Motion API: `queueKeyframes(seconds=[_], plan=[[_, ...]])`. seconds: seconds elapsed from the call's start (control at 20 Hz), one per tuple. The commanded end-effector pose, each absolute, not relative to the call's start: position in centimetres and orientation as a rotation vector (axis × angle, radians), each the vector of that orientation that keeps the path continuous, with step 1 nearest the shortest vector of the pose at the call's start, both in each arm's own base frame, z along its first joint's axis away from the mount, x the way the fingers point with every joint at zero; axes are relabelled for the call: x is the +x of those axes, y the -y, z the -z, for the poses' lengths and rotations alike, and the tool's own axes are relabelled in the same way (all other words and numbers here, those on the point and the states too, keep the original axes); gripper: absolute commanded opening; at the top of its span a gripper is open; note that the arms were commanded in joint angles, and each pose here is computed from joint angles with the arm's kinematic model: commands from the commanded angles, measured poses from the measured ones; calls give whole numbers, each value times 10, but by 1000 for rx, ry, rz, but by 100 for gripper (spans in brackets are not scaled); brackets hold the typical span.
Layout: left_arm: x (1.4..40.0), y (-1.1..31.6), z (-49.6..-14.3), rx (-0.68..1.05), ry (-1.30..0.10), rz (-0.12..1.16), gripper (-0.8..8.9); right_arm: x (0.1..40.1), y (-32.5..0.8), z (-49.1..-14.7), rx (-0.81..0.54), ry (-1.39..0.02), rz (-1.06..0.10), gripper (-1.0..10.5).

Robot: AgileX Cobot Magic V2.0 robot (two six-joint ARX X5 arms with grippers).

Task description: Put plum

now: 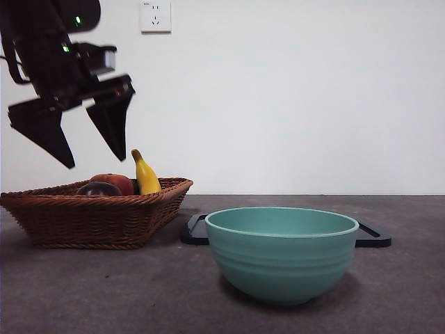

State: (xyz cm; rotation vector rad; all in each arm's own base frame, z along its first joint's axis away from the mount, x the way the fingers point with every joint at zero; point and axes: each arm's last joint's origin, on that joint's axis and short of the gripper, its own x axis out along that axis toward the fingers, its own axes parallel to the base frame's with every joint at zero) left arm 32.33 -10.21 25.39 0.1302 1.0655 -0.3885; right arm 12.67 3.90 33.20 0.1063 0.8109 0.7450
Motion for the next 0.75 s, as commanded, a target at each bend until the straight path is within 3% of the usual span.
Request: queueKeyframes(seconds=[0.05, 0.75], plan=[[335, 108, -243, 138, -1072, 394, 465, 128, -40, -338, 113, -794, -750, 393], [355, 114, -195, 151, -1176, 390, 462, 128, -40, -338, 114, -795, -749, 393]])
